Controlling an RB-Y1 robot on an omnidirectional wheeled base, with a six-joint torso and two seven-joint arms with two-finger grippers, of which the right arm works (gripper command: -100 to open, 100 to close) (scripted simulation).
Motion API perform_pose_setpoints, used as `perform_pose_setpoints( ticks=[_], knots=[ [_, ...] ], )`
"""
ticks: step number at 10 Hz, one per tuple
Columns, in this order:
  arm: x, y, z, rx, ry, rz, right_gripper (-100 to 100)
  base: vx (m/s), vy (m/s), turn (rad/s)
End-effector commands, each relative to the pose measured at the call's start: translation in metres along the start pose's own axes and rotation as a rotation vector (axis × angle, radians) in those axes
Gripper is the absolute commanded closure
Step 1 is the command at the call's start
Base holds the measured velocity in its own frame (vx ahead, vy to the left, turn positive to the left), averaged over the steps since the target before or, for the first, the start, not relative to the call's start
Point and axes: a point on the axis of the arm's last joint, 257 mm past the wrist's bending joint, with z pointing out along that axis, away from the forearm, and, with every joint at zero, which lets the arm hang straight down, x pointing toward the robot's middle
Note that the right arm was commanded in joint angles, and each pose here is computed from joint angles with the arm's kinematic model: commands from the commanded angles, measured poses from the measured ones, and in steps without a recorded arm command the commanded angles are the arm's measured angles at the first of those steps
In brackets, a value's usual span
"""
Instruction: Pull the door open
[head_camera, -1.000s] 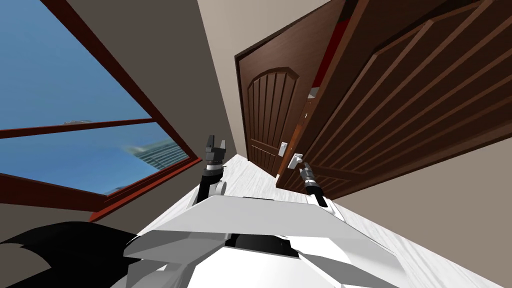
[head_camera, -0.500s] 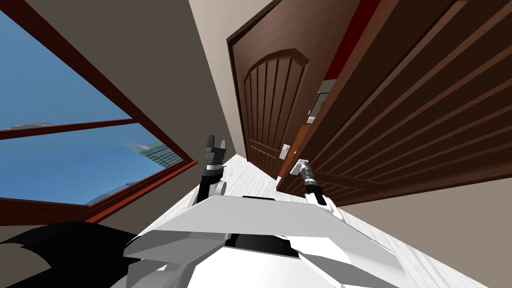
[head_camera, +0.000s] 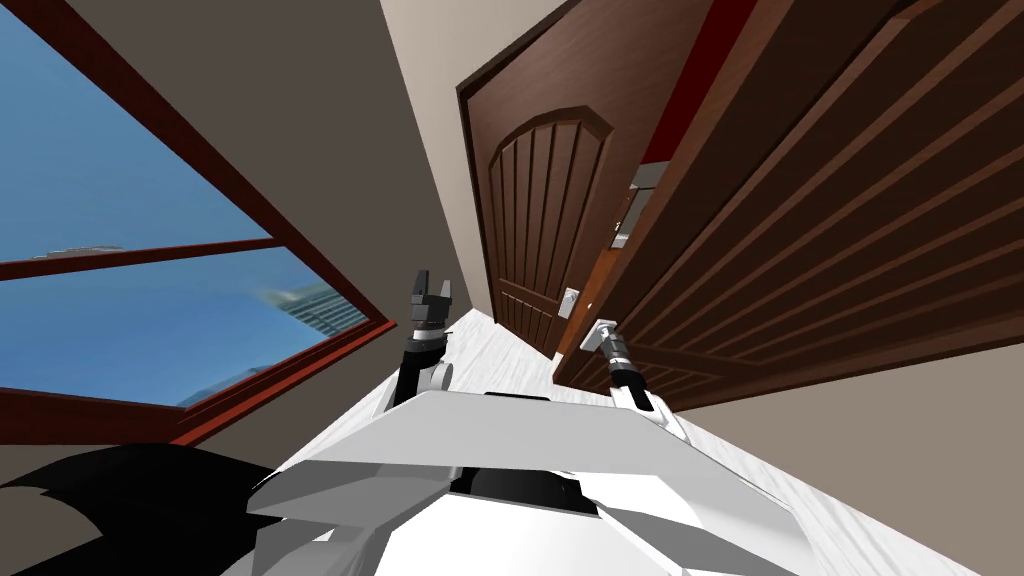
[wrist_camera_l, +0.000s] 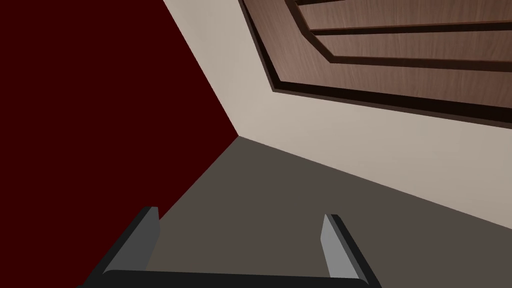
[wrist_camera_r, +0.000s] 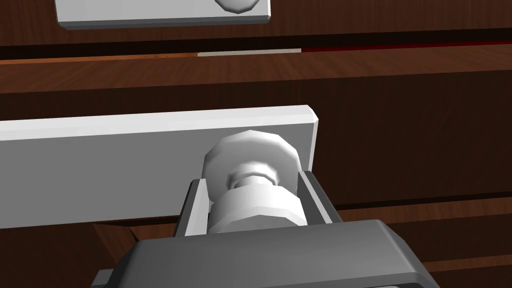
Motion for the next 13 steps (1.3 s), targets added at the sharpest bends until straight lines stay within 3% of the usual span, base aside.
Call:
perform_pose_setpoints(
  ticks=[1, 11, 13],
  knots=[
    [0.001, 0.001, 0.0004, -0.003, 0.001, 0.002, 100, 0.000, 0.000, 0.000],
    [0.031, 0.002, -0.0189, -0.003, 0.155, 0.005, 100, -0.203, -0.092, 0.140],
    [0.032, 0.001, -0.0196, 0.000, 0.157, 0.006, 100, -0.141, -0.062, 0.065]
  ],
)
